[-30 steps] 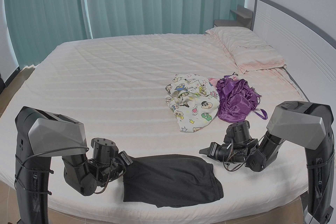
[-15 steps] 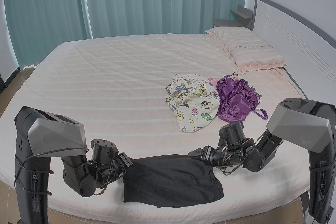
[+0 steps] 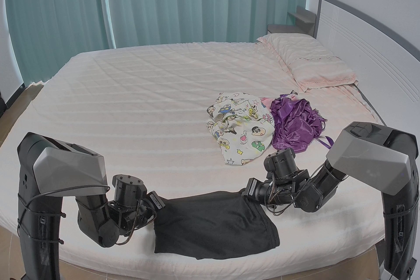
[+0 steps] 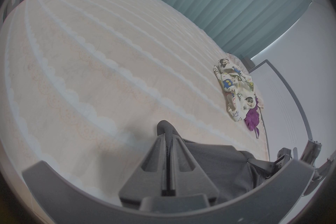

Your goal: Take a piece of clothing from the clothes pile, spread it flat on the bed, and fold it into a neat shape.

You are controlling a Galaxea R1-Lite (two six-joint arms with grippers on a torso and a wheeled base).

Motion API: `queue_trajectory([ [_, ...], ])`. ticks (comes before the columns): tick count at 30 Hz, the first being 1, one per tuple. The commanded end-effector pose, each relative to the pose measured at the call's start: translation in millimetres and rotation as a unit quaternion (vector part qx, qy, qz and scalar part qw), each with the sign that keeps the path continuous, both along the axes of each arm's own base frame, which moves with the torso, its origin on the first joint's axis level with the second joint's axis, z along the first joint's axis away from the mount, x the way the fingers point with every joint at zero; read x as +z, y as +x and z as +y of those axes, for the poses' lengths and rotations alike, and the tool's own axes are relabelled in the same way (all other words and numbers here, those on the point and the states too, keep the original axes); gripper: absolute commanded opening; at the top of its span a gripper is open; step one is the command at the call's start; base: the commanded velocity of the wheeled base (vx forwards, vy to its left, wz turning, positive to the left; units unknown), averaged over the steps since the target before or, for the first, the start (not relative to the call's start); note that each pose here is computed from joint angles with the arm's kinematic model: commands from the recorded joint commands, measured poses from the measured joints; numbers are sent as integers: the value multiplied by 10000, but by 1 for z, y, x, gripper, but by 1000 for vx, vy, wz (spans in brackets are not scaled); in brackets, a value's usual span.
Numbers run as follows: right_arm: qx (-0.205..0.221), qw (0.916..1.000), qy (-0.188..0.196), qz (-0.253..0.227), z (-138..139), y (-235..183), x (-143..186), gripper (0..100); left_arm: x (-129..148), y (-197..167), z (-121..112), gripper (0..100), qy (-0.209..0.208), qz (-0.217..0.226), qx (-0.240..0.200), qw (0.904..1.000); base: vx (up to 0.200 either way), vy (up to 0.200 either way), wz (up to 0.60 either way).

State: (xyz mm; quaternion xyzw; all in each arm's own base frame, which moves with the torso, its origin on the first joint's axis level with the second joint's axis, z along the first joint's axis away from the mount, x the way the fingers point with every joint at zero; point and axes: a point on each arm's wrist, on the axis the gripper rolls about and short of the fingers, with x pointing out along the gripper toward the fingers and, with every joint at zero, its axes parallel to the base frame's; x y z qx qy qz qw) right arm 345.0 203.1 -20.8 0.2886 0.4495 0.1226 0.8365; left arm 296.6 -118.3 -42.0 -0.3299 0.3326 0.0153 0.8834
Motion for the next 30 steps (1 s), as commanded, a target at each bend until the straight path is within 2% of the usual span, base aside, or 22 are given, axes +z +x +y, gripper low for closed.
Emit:
queue_trajectory([
  [1, -199, 9996, -3, -176, -6, 7, 4, 0, 6, 2, -1, 0, -70, -194, 10, 9998, 0, 0, 0],
  [5, -480, 9969, 75, -623, -13, 17, 10, 0, 10, 9, -1, 0, -187, -519, 60, 9985, 0, 0, 0],
  [7, -543, 9961, 63, -699, -16, 18, 11, 0, 10, 9, 0, 0, -183, -519, 47, 9985, 0, 0, 0],
  [22, -454, 9951, 32, -878, -13, 22, -4, 0, -14, 22, 0, 0, 64, -429, -28, 9991, 0, 0, 0],
  [23, -449, 9951, 27, -881, -13, 22, -4, 100, -14, 22, 0, 0, 82, -433, -41, 9990, 0, 0, 0],
  [24, -429, 9952, -1, -881, -13, 22, -5, 100, -14, 22, 0, 100, 120, -442, -59, 9989, 0, 0, 0],
  [30, -376, 9922, -312, -1146, -23, 26, -2, 100, -13, 24, 4, 100, 138, -461, 6, 9988, 0, 0, 0],
])
